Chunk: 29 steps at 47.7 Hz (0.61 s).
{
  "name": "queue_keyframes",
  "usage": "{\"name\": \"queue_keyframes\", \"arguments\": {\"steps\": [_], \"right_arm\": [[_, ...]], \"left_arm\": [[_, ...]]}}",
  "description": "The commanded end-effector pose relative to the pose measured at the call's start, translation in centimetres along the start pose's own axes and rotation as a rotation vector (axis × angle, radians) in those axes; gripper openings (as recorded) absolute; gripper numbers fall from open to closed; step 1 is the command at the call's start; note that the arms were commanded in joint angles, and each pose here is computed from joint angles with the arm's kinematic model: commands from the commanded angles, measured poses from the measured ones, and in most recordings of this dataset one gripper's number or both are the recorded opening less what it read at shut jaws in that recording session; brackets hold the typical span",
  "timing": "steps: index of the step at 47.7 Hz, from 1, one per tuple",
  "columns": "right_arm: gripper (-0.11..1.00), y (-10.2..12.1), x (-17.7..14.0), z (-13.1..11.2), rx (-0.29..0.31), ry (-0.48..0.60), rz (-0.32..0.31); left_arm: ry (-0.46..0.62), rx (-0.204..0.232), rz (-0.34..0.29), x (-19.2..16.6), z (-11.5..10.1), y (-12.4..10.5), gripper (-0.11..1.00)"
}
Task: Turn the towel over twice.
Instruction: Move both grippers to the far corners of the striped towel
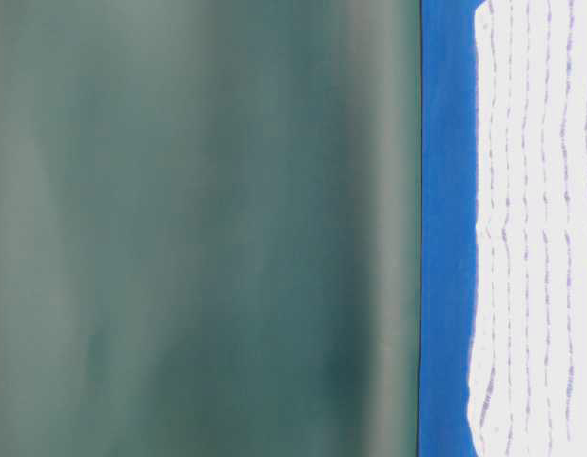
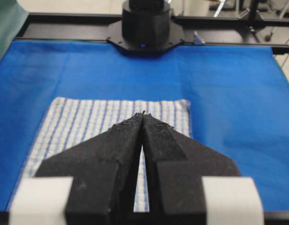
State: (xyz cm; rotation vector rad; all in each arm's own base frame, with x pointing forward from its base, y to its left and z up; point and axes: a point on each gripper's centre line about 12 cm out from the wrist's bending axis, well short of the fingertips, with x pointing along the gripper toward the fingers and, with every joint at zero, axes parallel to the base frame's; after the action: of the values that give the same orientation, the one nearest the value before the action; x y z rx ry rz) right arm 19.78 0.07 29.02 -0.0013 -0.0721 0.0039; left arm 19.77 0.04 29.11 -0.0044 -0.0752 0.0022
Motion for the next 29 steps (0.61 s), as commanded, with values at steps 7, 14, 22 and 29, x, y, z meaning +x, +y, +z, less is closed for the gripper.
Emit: {"name": "queue_keyframes", "arguments": {"steps": [7, 14, 22, 29], "right_arm": [[0.00, -1.6, 0.5, 0.8, -0.002, 0.021, -0.077], [0.00, -3.2, 0.7, -0.1, 0.010, 0.091, -0.157], [0.00, -5.8, 0.8, -2.0, 0.028, 0.182, -0.276], [0.00, -8.3, 1.1, -4.5, 0.056, 0.285, -0.379]], "left_arm": [[-0.018, 0.011, 0.050, 0.5, 0.7, 1.0, 0.00], [0.032, 0.015, 0.124, 1.0, -0.5, 2.5, 0.00], [0.107, 0.012, 0.213, 1.5, -2.3, 4.6, 0.00], [0.159, 0.012, 0.268, 2.0, -3.9, 6.0, 0.01]]}}
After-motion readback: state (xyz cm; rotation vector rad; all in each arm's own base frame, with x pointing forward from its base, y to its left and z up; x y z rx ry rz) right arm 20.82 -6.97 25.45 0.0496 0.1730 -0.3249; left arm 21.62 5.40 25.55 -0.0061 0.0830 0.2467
